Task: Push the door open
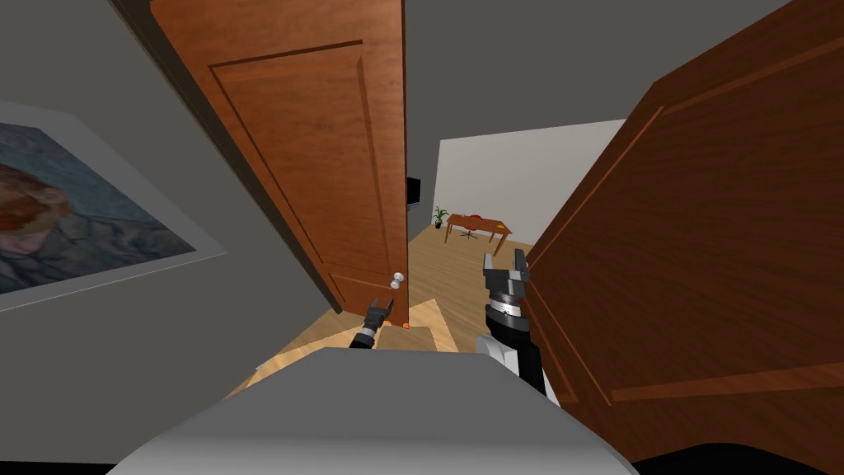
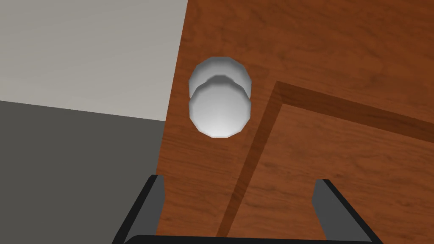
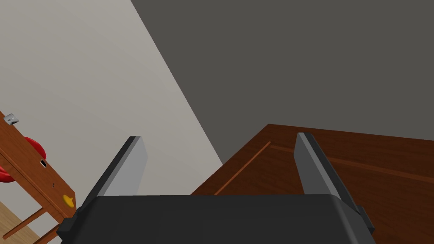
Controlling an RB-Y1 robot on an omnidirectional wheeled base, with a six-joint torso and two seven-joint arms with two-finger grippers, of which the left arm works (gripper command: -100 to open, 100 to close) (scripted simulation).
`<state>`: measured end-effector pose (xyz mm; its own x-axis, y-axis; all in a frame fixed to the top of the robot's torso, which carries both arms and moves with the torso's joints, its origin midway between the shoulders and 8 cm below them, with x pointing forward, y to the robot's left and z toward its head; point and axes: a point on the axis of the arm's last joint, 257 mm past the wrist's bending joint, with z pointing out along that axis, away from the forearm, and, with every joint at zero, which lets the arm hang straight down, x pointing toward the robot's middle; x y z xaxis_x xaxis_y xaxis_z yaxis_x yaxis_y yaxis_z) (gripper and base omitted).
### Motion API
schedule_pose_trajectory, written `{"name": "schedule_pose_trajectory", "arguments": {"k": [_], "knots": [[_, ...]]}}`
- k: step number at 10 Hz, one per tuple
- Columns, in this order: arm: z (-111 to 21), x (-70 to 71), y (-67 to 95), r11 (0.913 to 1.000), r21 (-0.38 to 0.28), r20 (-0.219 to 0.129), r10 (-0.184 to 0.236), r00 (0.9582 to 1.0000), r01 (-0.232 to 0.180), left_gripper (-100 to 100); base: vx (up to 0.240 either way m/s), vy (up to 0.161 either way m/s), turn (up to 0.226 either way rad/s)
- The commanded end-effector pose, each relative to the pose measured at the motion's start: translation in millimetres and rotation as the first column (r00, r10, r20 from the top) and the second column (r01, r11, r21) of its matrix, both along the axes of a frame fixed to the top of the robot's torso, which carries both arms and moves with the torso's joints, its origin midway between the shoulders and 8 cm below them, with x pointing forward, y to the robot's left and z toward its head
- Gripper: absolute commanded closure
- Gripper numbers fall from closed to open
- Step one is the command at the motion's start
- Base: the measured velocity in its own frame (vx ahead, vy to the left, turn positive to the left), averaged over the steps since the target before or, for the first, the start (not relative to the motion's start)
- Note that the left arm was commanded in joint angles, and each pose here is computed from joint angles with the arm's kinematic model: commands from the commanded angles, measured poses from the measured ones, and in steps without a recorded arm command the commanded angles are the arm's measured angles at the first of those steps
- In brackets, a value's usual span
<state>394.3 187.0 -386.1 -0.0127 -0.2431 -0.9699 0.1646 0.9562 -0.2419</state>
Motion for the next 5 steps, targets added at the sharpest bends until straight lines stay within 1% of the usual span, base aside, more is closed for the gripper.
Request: {"name": "schedule_pose_trajectory", "arguments": {"k": [1, 2, 3, 5], "knots": [[-1.8, -0.5, -3.4, 0.9995, 0.031, 0.002, -0.002, 1.0, 0.002, -100, -0.036, 0.014, 0.01], [-2.5, -0.7, -8.1, 0.9984, 0.056, 0.002, -0.007, 1.0, 0.007, -100, -0.03, 0.014, 0.026], [-2.5, -0.7, -8.1, 0.9981, 0.061, 0.003, -0.007, 1.0, 0.007, -100, -0.021, 0.01, 0.012], [-3.5, -1.1, -16.5, 0.9939, 0.11, 0.004, -0.016, 0.9999, 0.015, -100, -0.032, 0.013, 0.031]]}}
